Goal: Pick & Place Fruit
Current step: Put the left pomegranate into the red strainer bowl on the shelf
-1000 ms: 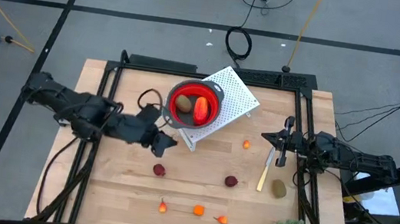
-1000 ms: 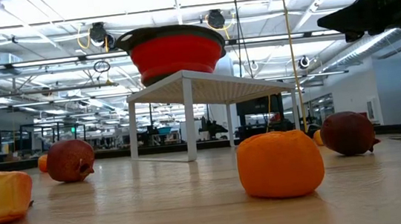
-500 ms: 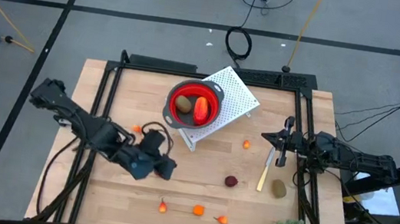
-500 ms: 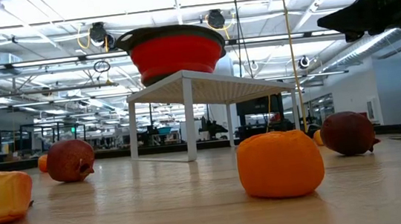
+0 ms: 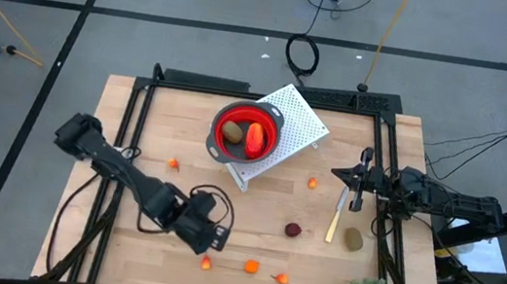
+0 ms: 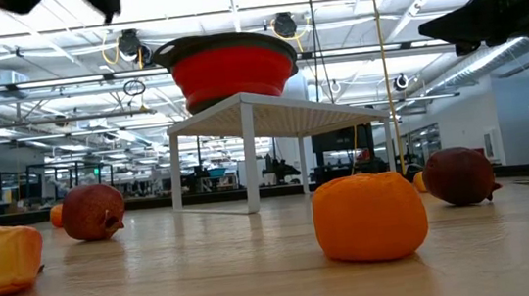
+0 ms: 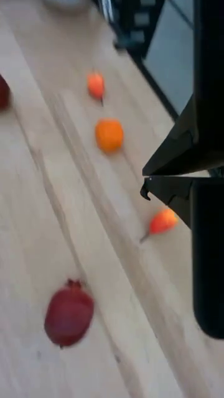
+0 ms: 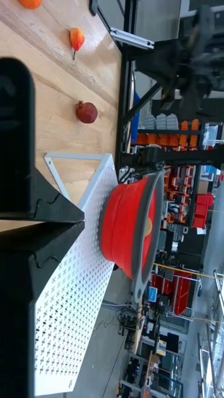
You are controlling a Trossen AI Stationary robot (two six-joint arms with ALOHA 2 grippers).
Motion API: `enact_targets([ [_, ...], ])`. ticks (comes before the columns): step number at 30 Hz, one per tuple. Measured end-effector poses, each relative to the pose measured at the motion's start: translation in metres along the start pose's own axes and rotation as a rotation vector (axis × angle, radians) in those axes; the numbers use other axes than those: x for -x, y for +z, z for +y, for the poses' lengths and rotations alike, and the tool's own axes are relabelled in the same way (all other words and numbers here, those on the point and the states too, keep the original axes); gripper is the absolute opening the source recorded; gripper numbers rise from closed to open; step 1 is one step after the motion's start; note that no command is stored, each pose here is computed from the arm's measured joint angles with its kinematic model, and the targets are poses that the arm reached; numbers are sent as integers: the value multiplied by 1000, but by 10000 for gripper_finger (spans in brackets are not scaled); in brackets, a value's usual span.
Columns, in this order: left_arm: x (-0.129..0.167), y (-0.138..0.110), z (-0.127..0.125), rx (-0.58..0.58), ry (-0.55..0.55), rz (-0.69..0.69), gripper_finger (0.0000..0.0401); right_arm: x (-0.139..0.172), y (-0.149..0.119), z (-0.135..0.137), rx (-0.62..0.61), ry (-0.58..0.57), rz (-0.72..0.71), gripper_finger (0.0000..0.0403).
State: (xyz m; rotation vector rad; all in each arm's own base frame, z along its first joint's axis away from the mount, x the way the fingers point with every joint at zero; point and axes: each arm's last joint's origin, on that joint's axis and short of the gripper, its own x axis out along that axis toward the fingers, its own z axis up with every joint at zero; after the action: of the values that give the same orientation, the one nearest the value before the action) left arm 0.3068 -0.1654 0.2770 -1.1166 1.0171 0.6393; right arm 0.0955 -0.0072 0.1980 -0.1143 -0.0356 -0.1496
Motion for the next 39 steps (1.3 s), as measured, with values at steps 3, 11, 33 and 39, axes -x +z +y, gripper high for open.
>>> enact_targets([
  [3,-11,-2,2,-77,59,4,5,0,0,0,0,0,0,0],
  [11,-23,-3,9,-419,160,-3,21,0,0,0,0,0,0,0],
  [33,-24,27,21,-1403,327,135,100,0,0,0,0,0,0,0],
  [39,-34,32,31,-1475,368,181,159,0,0,0,0,0,-1,0],
])
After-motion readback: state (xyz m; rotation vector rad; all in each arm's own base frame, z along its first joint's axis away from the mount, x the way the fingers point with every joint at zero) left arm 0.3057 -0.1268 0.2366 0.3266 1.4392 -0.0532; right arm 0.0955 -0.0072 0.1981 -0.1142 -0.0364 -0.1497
